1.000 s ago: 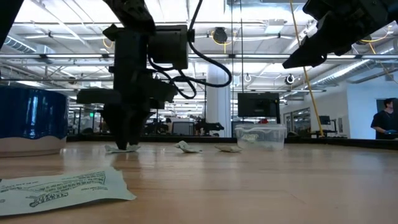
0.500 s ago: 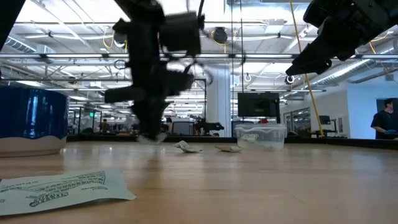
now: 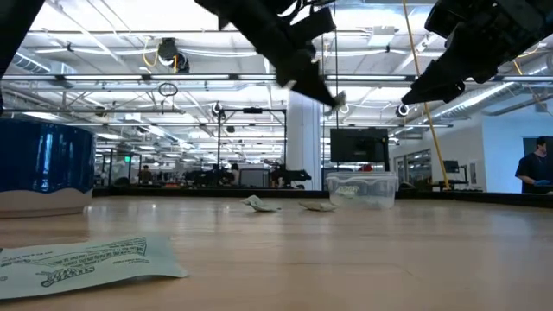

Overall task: Pick and place Stevia / Truvia into bins
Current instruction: Put the light green stevia packet into the transparent container

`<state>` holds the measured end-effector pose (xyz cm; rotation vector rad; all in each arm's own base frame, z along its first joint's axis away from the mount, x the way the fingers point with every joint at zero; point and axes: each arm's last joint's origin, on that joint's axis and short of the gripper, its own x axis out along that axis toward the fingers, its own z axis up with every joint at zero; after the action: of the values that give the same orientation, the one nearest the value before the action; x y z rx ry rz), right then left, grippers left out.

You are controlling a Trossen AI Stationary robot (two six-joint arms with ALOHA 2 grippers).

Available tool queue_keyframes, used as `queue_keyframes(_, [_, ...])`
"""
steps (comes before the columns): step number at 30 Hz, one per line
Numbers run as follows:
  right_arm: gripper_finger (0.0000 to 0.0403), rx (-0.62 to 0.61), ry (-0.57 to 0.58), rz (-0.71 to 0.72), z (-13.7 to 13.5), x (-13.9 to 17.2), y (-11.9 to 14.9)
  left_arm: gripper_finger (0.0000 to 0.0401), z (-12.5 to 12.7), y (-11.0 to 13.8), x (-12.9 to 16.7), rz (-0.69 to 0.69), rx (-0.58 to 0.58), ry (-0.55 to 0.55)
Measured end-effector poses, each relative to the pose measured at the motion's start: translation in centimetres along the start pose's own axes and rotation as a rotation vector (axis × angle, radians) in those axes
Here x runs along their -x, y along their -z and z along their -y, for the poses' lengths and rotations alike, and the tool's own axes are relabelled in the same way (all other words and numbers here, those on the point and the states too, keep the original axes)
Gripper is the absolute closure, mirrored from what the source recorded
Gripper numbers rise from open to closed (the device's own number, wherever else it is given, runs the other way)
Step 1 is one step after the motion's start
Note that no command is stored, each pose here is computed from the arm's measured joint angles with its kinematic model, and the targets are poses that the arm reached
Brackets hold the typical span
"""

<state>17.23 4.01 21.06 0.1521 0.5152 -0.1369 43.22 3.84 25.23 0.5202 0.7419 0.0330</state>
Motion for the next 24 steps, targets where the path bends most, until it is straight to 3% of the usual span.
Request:
queue_keyframes(5, [0.0206, 0.018, 0.017, -0.047, 0.5, 0.9, 0.5, 0.0357, -1.6, 0.7, -2.8, 0.116, 0.108, -0.02])
queue_keyframes(10, [0.0206, 0.009, 0.011, -0.026, 0.6, 1.3, 0.3, 0.0355, -0.7, 2.9, -6.4, 0.062, 0.202, 0.019])
queue_keyframes(15, [0.0206, 0.006, 0.01, -0.023, 0.7, 1.5, 0.3, 0.0355, 0.4, 3.7, -8.0, 0.017, 0.197, 0.016])
queue_keyframes(19, [0.0206, 0.014, 0.015, -0.038, 0.7, 1.4, 0.5, 0.0355, 0.4, 2.6, -6.2, -0.022, 0.143, -0.07])
queue_keyframes(24, [0.0206, 0.101, 0.034, -0.026, 0.6, 1.0, 0.3, 0.0355, -0.3, -0.4, 0.7, -0.019, -0.012, -0.086])
